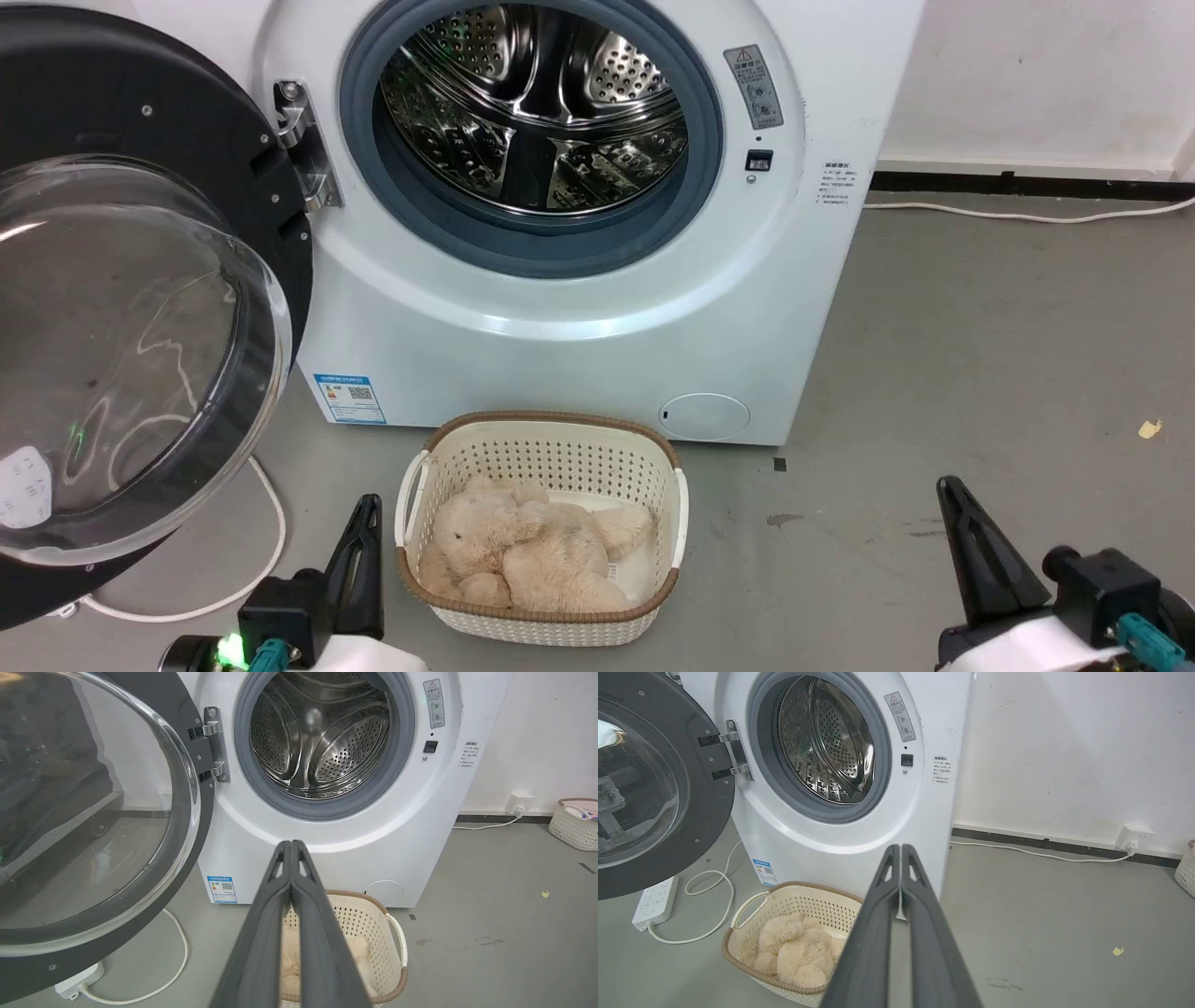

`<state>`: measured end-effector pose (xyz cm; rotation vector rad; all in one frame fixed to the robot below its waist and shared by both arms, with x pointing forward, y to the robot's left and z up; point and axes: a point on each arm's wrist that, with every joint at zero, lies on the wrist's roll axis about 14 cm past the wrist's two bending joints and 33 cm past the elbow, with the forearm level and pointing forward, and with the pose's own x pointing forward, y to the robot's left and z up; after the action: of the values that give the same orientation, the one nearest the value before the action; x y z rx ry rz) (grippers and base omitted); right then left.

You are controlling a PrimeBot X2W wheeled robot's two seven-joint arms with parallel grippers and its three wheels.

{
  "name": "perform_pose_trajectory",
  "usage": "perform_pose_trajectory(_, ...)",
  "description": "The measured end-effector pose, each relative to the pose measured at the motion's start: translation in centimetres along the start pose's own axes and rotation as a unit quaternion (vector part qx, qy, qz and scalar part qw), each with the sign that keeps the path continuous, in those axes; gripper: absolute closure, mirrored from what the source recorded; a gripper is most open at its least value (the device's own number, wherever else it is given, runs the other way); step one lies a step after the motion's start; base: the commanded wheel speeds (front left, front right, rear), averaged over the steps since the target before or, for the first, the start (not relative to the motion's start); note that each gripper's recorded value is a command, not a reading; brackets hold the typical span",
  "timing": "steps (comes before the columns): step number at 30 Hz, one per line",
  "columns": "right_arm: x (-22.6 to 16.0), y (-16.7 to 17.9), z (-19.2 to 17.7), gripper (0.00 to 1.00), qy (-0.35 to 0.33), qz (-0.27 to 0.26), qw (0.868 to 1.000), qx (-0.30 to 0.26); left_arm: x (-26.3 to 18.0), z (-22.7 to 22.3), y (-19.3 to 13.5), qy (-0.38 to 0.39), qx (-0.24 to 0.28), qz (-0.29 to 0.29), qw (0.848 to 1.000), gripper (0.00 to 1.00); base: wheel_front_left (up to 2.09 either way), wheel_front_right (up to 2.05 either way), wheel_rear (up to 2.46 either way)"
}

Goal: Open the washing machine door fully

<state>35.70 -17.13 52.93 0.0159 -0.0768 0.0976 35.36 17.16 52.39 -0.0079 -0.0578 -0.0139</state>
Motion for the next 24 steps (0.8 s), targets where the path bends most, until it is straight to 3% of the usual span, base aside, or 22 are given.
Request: perform_pose_trajectory(24,0.48,0.36,-0.27,1.0,0.018,0.007,1.0,-0.012,0.57,-0.09,0.24,0.013,0.011,0.003,1.0,1.0,0.0,0.0,0.0)
